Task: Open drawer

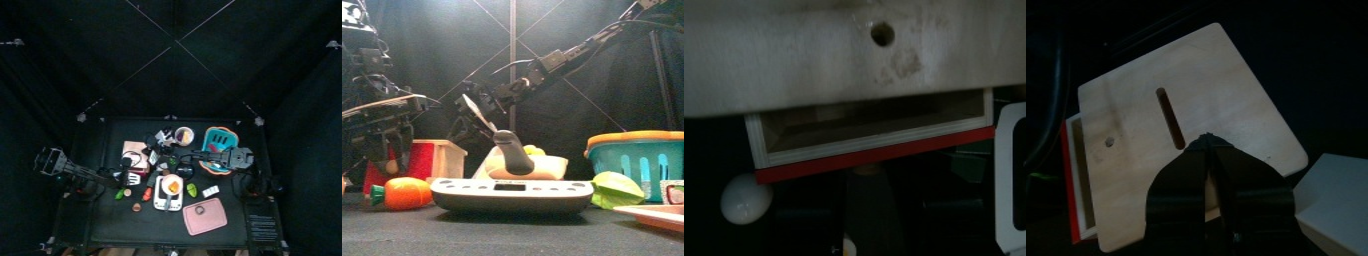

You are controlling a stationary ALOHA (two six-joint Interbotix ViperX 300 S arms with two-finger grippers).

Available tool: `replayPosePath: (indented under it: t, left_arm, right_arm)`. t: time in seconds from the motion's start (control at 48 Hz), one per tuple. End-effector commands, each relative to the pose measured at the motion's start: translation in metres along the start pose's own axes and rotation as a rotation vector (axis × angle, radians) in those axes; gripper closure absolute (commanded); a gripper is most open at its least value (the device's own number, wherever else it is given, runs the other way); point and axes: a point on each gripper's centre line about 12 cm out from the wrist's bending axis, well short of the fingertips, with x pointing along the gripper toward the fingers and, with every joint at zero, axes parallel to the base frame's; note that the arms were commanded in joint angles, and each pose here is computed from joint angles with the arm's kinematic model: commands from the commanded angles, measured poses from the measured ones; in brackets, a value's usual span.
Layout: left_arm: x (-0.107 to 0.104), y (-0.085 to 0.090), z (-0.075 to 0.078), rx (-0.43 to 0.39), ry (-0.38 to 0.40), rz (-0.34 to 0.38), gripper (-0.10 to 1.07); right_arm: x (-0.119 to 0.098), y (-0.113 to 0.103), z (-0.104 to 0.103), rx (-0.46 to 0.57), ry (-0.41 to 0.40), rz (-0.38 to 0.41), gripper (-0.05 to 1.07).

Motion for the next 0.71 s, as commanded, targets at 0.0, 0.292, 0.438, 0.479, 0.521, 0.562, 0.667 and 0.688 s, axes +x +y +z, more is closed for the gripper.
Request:
replayPosePath:
  t: [0.0,0.292,0.438,0.479,0.521,0.562,0.667,0.688]
  left_arm:
    - [-0.008,-0.007,-0.009,-0.001,0.027,-0.029,0.35]
    - [-0.014,-0.007,-0.026,-0.003,0.080,-0.027,0.35]
    - [-0.017,-0.010,-0.030,-0.002,0.091,-0.036,0.35]
    - [-0.018,-0.012,-0.030,-0.001,0.092,-0.041,0.35]
    - [-0.019,-0.013,-0.031,0.004,0.094,-0.045,0.35]
    - [-0.020,-0.014,-0.032,0.004,0.096,-0.049,0.35]
    - [-0.022,-0.014,-0.036,0.006,0.107,-0.050,0.35]
    - [-0.022,-0.014,-0.037,0.004,0.110,-0.048,0.35]
  right_arm:
    - [-0.009,-0.002,0.011,0.002,-0.011,-0.005,0.82]
    - [-0.009,-0.002,0.011,0.004,-0.011,-0.005,0.82]
    - [-0.009,-0.002,0.011,0.002,-0.011,-0.005,0.82]
    - [-0.009,-0.002,0.011,0.004,-0.011,-0.005,0.82]
    - [-0.009,-0.002,0.011,0.004,-0.011,-0.005,0.82]
    - [-0.009,-0.002,0.011,0.004,-0.011,-0.005,0.82]
    - [-0.009,-0.002,0.011,0.004,-0.011,-0.005,0.82]
    - [-0.009,-0.002,0.011,0.004,-0.011,-0.005,0.82]
